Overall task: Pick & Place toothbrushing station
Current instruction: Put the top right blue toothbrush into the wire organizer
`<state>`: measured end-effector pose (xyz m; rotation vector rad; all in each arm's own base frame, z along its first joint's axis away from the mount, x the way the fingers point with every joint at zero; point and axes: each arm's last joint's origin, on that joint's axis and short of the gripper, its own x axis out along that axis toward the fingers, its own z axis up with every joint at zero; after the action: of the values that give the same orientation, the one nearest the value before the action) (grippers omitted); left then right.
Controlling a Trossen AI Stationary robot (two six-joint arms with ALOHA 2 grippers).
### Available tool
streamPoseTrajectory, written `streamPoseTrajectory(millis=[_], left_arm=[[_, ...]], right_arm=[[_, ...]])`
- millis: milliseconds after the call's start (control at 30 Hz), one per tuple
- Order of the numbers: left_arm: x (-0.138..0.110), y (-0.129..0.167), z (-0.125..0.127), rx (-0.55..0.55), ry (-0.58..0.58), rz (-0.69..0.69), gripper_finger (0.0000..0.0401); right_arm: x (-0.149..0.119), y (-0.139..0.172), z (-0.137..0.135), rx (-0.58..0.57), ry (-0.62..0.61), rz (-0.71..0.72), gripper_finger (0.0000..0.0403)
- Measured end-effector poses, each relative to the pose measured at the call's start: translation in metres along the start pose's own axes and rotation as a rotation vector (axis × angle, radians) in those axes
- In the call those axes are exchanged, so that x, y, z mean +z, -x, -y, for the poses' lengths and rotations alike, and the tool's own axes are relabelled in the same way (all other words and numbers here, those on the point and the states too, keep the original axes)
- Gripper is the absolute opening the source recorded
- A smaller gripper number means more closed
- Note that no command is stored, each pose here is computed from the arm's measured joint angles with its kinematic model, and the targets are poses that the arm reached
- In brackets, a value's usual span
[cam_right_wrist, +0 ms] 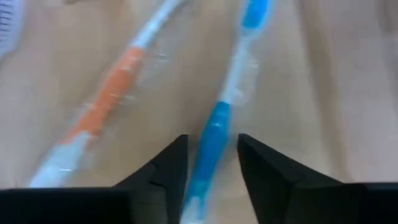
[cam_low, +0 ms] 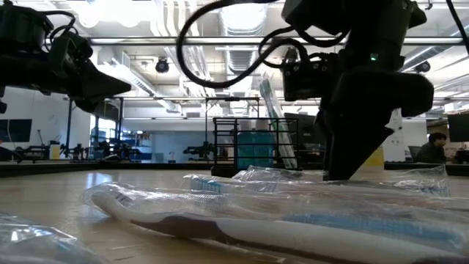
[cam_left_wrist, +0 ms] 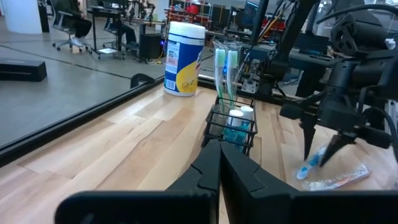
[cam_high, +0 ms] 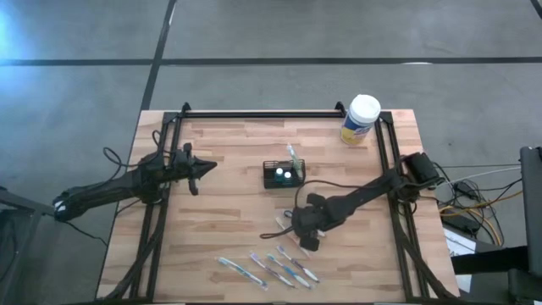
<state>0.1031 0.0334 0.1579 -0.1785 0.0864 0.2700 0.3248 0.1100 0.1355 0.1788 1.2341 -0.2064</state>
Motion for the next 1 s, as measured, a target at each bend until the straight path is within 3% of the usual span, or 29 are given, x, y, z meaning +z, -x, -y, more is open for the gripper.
streamPoseTrajectory(millis=[233, 400, 533, 633, 733, 867, 1000], left_arm=[[0.000, 0.000, 0.000, 0.001, -0.009, -0.003, 0.0007], [0.000, 0.000, 0.000, 0.000, -0.010, -0.003, 0.0007], [0.000, 0.000, 0.000, 0.000, -0.011, -0.002, 0.0007], [0.001, 0.000, 0.001, -0.032, 0.020, 0.004, 0.0007], [0.007, 0.001, 0.005, -0.142, 0.035, 0.056, 0.0007], [0.016, 0.001, 0.011, -0.289, 0.073, 0.117, 0.0007], [0.020, 0.000, 0.015, -0.350, 0.079, 0.152, 0.0007]], right_arm=[[-0.007, 0.001, 0.008, -0.071, 0.007, 0.019, 0.0021], [-0.009, 0.006, 0.011, -0.103, 0.007, 0.052, 0.0017], [-0.008, 0.029, 0.014, -0.105, 0.016, 0.147, 0.0014], [-0.010, 0.051, 0.016, -0.100, 0.025, 0.264, 0.0014], [-0.010, 0.075, 0.019, -0.082, 0.065, 0.465, 0.0014], [-0.009, 0.095, 0.028, 0.049, 0.092, 0.746, 0.0014], [-0.009, 0.097, 0.042, 0.124, 0.119, 0.925, 0.0014]])
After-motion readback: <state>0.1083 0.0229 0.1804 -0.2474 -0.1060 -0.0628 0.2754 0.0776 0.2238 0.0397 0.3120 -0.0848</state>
